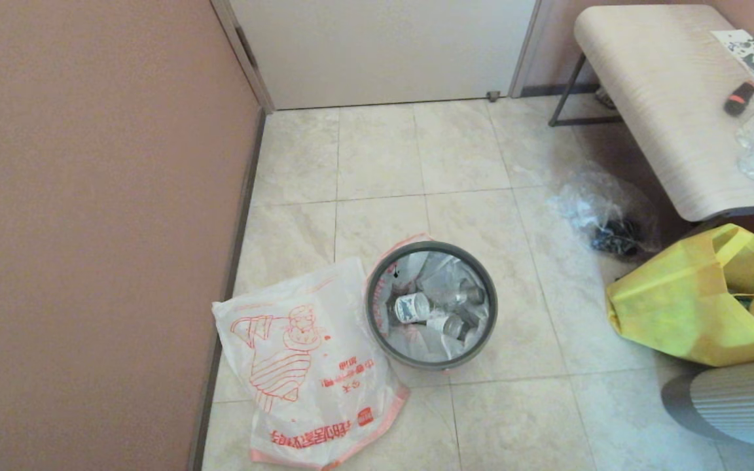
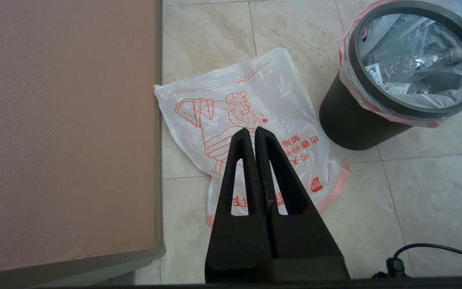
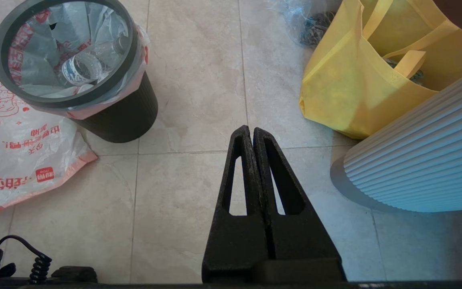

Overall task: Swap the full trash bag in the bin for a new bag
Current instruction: Place the trash can ring on the floor

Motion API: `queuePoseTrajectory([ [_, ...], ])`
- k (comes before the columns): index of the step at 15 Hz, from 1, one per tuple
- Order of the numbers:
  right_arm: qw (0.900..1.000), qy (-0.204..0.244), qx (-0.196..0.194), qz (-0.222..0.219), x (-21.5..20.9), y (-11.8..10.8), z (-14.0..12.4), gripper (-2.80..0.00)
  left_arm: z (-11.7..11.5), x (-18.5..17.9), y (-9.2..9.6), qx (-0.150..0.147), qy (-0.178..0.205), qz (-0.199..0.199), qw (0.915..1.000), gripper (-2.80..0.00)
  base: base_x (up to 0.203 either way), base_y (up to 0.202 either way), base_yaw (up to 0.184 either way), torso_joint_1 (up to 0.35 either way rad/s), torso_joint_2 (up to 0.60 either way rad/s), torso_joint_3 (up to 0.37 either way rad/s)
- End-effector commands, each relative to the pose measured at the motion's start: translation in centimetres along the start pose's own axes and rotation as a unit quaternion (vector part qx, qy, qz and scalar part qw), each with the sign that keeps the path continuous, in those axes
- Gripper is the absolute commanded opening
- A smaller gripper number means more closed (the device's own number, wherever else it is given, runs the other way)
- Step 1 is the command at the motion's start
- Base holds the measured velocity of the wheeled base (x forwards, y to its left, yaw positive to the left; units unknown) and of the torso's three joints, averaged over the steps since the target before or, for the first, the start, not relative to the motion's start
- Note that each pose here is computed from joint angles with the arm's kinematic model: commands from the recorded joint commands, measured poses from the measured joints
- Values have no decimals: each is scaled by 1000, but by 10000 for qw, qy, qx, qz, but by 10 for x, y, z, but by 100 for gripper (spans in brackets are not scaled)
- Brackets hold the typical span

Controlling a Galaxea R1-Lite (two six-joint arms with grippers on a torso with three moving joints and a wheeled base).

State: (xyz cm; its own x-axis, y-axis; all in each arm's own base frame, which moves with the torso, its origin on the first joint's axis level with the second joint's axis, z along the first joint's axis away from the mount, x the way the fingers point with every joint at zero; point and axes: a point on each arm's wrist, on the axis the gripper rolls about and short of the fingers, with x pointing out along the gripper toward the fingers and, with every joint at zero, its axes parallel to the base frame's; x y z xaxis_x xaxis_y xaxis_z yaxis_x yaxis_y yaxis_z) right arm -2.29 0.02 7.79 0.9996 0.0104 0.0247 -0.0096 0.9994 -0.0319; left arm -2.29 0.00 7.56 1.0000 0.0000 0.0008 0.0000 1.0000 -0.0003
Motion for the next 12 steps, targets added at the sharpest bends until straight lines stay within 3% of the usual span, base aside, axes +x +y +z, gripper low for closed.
queuePoseTrajectory([
  [1,10000,54,4,11,1,0,-3,-280,0,0,0,-6,4,0,10000,-280,0,0,0,0,0,0],
  [9,9996,271,-49,12,3,0,-2,-280,0,0,0,-6,-3,0,10000,-280,0,0,0,0,0,0],
  [12,9985,311,-444,37,4,0,8,-280,0,0,0,2,4,0,10000,-280,0,0,0,0,0,0],
])
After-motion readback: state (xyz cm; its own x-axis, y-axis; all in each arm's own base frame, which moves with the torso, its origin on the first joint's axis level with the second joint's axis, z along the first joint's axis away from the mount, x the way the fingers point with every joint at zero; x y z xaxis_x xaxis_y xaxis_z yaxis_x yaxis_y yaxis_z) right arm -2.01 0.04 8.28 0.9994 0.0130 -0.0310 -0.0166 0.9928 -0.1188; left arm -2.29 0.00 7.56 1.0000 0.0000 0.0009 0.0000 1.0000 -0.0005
